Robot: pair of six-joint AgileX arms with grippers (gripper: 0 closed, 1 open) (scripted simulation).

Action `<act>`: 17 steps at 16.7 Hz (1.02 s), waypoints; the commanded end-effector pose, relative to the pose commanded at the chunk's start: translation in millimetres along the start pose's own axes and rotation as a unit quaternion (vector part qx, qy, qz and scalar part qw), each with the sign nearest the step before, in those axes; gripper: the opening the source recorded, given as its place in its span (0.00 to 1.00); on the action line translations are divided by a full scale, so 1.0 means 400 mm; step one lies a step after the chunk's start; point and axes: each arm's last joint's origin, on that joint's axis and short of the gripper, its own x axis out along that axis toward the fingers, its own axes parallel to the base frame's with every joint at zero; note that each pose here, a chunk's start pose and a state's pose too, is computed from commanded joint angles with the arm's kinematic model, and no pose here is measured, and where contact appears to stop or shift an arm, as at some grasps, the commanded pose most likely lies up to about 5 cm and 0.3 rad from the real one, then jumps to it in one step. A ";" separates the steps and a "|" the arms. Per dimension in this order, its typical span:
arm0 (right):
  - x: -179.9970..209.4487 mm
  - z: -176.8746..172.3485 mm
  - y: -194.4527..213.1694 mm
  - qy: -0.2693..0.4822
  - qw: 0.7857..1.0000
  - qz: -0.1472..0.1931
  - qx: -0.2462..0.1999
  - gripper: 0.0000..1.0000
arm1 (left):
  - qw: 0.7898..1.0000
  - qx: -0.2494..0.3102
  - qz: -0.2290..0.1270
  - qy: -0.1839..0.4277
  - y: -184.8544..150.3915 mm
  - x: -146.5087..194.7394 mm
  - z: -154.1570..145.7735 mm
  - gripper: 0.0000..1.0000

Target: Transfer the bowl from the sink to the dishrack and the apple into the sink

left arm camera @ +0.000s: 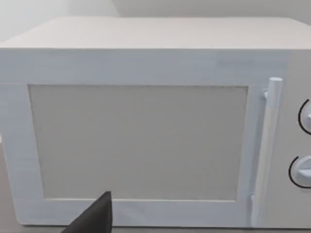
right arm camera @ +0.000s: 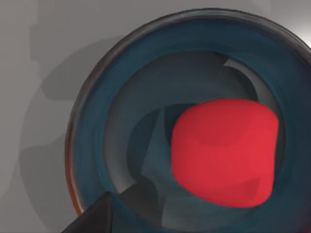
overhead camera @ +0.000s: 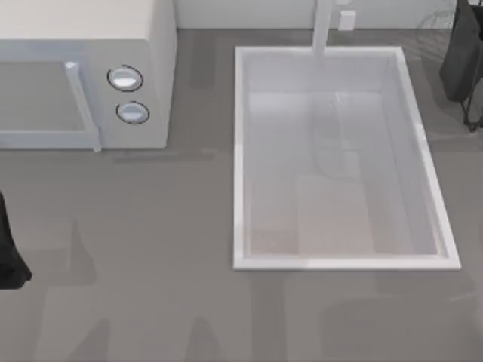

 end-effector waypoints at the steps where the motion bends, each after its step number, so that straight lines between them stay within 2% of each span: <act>1: 0.015 0.021 -0.014 0.037 0.999 0.007 0.000 1.00 | 1.000 0.000 0.000 0.000 0.000 0.000 0.000 1.00; 4: 0.053 0.071 -0.049 0.116 0.993 0.028 0.000 1.00 | 1.000 0.000 0.000 0.000 0.000 0.000 0.000 1.00; 7: 0.071 0.098 -0.071 0.152 0.987 0.041 0.000 1.00 | 1.000 0.000 0.000 0.000 0.000 0.000 0.000 1.00; 14: 0.074 0.102 -0.071 0.155 0.987 0.043 -0.001 1.00 | 1.000 0.000 0.000 0.000 0.000 0.000 0.000 1.00; 17: 0.117 0.094 -0.071 0.157 0.987 0.044 0.000 1.00 | 1.000 0.000 0.000 0.000 0.000 0.000 0.000 1.00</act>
